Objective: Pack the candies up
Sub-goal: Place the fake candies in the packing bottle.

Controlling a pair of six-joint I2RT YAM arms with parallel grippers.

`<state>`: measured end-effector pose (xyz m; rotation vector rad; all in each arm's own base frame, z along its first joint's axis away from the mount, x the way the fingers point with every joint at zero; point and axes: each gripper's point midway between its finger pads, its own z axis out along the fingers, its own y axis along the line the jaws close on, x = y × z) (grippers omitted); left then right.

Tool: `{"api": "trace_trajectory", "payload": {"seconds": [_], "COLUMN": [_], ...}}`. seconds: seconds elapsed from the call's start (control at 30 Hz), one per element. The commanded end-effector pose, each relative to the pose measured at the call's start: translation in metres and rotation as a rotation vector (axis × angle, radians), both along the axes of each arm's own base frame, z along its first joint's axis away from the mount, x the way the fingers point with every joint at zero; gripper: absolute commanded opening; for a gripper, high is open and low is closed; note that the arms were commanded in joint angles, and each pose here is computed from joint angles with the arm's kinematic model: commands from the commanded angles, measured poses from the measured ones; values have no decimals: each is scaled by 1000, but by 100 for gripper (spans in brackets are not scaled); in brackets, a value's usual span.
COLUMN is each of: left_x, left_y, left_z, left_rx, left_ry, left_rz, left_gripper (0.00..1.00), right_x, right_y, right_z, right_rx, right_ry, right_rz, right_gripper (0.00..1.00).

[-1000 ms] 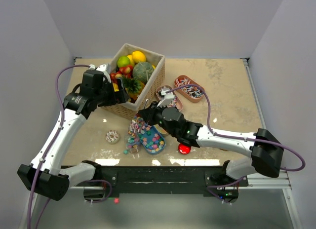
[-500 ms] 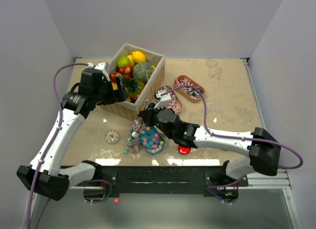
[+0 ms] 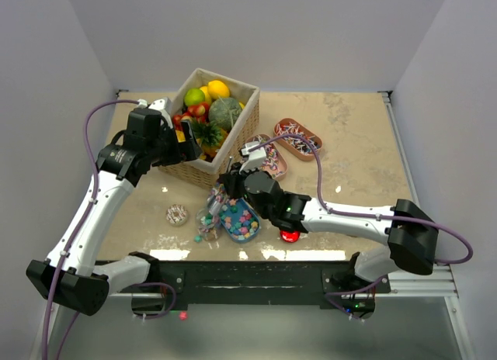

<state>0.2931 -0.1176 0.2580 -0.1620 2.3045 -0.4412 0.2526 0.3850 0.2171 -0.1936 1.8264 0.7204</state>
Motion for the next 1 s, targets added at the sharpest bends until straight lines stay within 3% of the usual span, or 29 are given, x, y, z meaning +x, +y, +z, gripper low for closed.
{"api": "trace_trajectory", "payload": {"seconds": [0.0,0.97], "left_x": [6,9], "left_y": [4,8], "left_z": [23,29], "left_rx": [-4,19], "left_ry": [-68,-78], "left_rz": [12,24], "left_gripper": [96,97], "right_x": [6,-7], "right_y": [6,16], "right_z": [41,53], "right_rx": [36,-84], "right_ry": [-91,-258], "right_rz": [-18,1], "right_gripper": [0,0]}}
